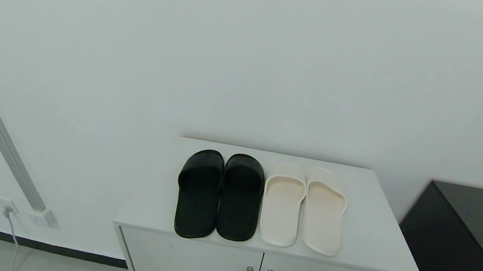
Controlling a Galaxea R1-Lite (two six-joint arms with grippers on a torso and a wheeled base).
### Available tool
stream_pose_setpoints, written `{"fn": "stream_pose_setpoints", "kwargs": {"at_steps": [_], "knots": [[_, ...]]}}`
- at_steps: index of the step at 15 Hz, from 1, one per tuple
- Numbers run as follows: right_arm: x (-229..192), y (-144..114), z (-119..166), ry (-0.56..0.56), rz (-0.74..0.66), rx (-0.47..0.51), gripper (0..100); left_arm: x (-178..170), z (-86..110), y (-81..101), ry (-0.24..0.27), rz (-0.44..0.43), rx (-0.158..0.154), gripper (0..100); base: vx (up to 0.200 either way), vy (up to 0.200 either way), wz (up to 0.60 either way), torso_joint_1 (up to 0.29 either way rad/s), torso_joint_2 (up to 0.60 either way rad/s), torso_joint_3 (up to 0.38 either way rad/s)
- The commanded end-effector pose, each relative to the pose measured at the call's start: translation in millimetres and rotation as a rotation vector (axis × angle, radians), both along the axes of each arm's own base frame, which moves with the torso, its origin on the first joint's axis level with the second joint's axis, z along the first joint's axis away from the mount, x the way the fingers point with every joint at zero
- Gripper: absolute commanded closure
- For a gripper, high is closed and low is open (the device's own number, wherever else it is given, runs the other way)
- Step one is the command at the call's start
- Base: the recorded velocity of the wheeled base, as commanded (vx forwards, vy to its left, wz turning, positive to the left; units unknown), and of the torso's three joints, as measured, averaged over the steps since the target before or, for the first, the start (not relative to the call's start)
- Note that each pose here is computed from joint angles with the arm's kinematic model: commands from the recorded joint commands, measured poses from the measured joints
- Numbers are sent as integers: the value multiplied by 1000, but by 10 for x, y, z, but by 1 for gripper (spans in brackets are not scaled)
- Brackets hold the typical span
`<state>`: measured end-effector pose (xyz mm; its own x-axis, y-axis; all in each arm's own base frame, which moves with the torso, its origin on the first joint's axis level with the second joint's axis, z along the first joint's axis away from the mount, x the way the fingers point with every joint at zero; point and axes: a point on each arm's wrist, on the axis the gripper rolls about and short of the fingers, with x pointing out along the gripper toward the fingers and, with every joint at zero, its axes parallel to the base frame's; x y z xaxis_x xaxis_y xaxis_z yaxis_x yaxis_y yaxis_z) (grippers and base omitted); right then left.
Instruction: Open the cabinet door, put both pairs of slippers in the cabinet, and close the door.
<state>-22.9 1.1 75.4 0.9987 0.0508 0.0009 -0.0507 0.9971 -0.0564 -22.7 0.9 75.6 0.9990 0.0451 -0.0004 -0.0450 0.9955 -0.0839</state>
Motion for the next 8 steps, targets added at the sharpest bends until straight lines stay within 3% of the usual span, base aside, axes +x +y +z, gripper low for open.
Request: {"fn": "stream_pose_setpoints", "kwargs": {"at_steps": [1,8], "knots": [[1,0,-1,2,0,0,0,0,0,0,0,1,0,100,0,0,0,0,0,0],[1,1,1,0,6,-8,0,0,0,0,-1,1,-2,100,0,0,0,0,0,0]]}}
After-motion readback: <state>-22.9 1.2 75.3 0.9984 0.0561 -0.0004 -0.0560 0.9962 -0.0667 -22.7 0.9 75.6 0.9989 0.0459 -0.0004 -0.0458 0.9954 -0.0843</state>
